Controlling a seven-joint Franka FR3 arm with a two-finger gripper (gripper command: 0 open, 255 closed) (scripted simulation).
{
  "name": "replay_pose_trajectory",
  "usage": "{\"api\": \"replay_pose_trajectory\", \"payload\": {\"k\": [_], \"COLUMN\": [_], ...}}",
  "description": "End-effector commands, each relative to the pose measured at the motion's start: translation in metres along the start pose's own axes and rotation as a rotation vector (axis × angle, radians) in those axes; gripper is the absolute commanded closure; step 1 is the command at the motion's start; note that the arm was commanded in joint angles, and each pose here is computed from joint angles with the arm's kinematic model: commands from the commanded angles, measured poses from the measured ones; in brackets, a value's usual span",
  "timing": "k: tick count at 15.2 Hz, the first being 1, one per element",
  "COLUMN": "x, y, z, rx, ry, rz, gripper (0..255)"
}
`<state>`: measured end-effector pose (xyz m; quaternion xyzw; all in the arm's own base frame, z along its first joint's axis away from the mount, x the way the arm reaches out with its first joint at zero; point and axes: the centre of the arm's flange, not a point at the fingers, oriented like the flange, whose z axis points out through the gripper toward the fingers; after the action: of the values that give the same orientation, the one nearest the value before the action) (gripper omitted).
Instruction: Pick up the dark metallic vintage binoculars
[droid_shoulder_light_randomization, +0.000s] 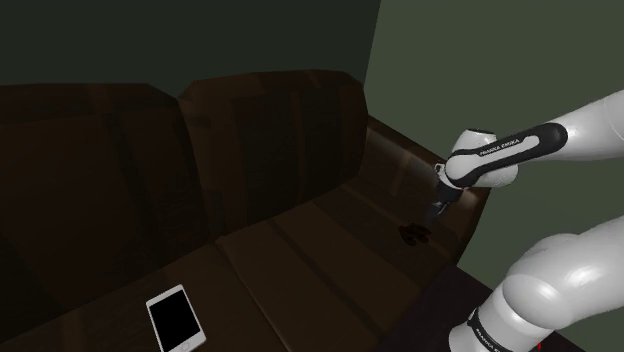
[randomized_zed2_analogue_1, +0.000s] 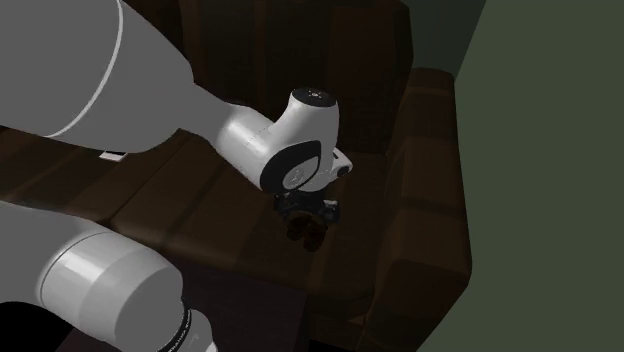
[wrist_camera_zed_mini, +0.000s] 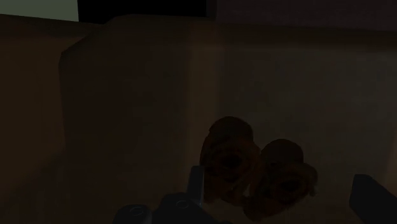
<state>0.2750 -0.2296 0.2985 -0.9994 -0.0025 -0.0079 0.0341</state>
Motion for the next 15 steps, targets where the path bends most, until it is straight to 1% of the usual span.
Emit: {"api": "replay_pose_trajectory", "payload": {"k": [1, 2, 9, 11, 12, 15], "x": [-0.002, -0.002, -0.003, -0.003, -0.003, -0.003], "y": [0.017, 0.017, 0.02, 0.02, 0.019, 0.019], "z": [0.018, 0.018, 0.058, 0.058, 0.058, 0.058], "rx": [-0.002, -0.002, -0.002, -0.002, -0.002, -0.002], "ry": [0.005, 0.005, 0.005, 0.005, 0.006, 0.006], "rz": [-0.002, -0.002, -0.002, -0.002, -0.002, -0.002], "gripper": [0, 0, 0, 0, 255, 255]}}
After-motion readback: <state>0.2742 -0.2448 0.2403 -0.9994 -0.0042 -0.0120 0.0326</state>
